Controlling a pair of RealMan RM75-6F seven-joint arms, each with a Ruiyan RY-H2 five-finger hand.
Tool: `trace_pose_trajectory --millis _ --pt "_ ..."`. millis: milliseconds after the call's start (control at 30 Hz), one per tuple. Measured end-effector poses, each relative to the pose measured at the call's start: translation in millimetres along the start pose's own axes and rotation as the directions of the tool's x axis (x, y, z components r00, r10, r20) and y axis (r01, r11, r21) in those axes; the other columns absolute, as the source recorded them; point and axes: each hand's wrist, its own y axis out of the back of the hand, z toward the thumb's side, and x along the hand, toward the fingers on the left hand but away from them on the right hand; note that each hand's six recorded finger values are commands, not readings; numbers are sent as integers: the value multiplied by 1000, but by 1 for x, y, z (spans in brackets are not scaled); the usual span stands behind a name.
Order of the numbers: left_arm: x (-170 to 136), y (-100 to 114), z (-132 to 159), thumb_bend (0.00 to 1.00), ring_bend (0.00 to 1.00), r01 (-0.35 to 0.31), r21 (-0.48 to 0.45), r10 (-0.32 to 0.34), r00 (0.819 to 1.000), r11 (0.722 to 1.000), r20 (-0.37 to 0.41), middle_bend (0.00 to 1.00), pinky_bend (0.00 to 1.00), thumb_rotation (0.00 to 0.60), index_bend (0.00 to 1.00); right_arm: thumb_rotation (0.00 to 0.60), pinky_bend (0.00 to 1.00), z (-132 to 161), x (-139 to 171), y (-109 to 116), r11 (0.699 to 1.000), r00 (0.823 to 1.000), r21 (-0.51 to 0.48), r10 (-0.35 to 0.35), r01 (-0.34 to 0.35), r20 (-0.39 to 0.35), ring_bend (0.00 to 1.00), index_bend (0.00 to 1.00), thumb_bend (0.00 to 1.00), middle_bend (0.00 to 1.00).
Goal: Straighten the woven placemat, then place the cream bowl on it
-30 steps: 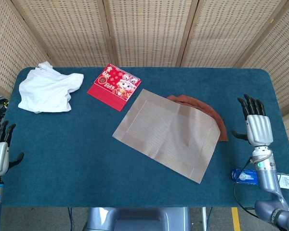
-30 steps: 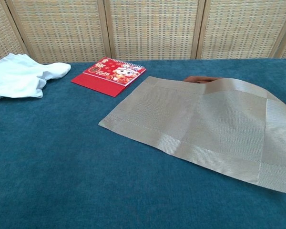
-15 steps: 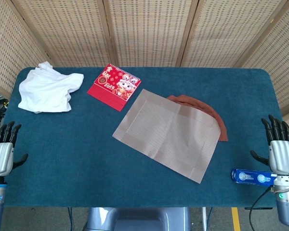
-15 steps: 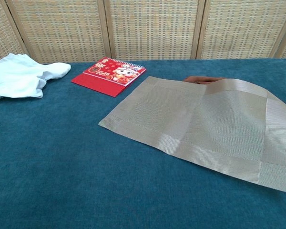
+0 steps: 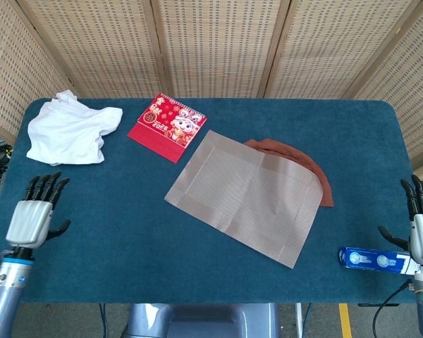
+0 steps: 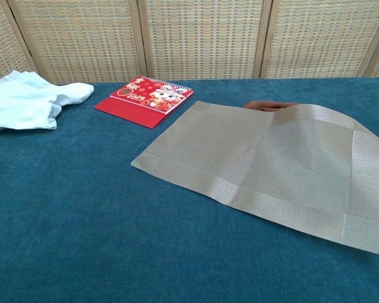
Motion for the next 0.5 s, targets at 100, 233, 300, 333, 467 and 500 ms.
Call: trace_pose_trajectory --millis 100,233,300,333,467,500 --pt "16 -5 22 229 0 15 34 -17 997 999 71 0 0 600 86 600 0 0 0 -2 1000 1000 -4 9 -9 1 0 75 275 0" --pt "33 -10 42 229 0 22 50 -29 991 998 129 0 0 600 99 600 0 0 0 -5 1000 1000 -3 19 -19 1 0 75 275 0" --pt "44 -14 52 233 0 33 61 -42 987 998 155 0 0 600 106 600 0 0 0 -7 1000 1000 -1 24 -24 0 0 75 275 0" --pt "49 -17 56 235 0 39 69 -50 985 997 166 0 0 600 111 600 0 0 0 -8 1000 1000 -1 25 -25 1 0 75 275 0" --pt "74 -29 71 242 0 51 119 -74 977 992 202 0 0 600 140 600 0 -2 -1 -7 1000 1000 -3 23 -23 8 0 75 275 0" --pt "79 -32 74 242 0 53 127 -79 975 990 206 0 0 600 143 600 0 -2 -1 -7 1000 1000 -4 21 -21 9 0 75 275 0"
